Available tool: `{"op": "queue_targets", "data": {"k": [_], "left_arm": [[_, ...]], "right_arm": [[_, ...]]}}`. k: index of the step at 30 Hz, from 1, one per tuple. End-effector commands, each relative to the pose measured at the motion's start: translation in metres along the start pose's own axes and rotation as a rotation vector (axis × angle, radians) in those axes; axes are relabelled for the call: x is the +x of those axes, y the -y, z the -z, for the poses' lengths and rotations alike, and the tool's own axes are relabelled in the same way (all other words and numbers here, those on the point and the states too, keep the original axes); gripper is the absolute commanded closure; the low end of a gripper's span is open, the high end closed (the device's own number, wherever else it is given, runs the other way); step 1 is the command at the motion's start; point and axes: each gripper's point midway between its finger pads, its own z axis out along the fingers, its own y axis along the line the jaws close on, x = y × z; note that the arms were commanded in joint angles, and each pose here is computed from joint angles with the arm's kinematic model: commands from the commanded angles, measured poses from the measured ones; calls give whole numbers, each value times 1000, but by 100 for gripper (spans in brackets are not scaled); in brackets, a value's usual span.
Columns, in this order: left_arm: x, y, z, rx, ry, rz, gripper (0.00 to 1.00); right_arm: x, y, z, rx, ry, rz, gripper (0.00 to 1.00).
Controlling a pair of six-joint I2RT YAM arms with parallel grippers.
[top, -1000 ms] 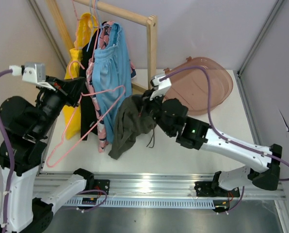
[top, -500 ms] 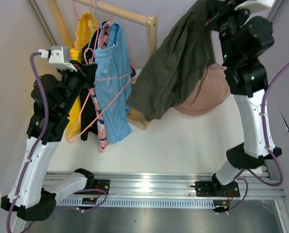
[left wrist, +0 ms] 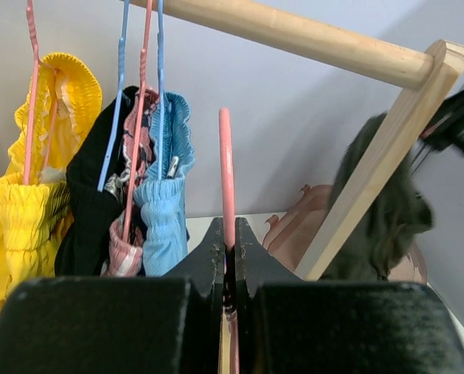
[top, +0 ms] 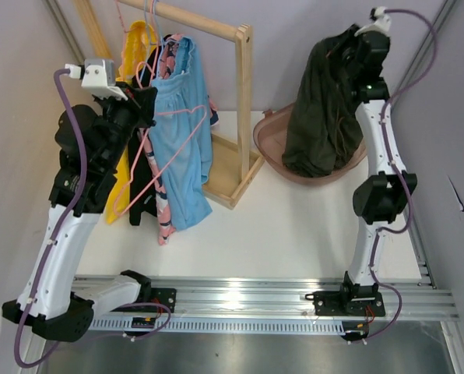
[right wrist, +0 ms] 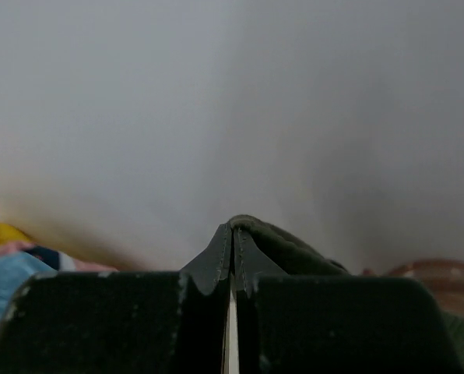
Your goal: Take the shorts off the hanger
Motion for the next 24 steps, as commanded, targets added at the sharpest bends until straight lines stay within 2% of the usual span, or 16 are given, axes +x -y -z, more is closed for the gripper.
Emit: {"op": "queue_targets", "data": {"k": [1, 2, 3, 4, 6, 7, 8, 9, 10, 11, 12, 14, 15, 17, 18, 24], "left_arm": [[-32, 4, -8, 0, 92, -13, 100], [-39, 6, -16, 1, 99, -26, 100], [-38, 7, -23, 5, 90, -33, 100], [-37, 8, -29, 8, 82, -39, 100], [-42, 12, -49, 15, 79, -51, 100], [-51, 15, -53, 22, 95, -52, 100], [-33, 14, -74, 18, 47, -60, 100], [-53, 21, -75, 41, 87, -61, 100], [-51, 24, -83, 50, 78, -64, 100], [-33, 24, -101, 56, 33, -73, 100], [-50, 34, -101, 98, 71, -69, 100], [-45, 42, -113, 141, 59, -64, 100], [-50, 47, -122, 156, 68, -58, 100], [-53, 55, -130, 190, 68, -35, 100], [-32, 55, -145, 193, 16, -28, 100], [-29, 79, -155, 310, 47, 32, 100]], "right_arm": [[25, -21, 1, -113, -85, -20, 100], [33, -19, 5, -101, -115, -18, 97], [42, -15, 9, -83, -151, -20, 75], [51, -9, 15, -57, -180, -29, 22], [75, 3, 42, 25, -225, -38, 1], [73, 0, 49, 17, -183, -28, 0], [96, 3, 79, 49, -215, -24, 1], [101, 1, 92, 46, -202, -24, 1], [98, -6, 101, 19, -159, -22, 0], [117, -6, 127, 23, -191, -21, 1], [123, -6, 138, 20, -199, -26, 1], [152, -1, 162, 24, -249, -31, 1], [148, -12, 174, -3, -232, -31, 1], [160, -12, 188, -11, -253, -32, 1], [168, -10, 199, -5, -266, -33, 1], [199, -5, 221, -14, -320, -60, 0]]}}
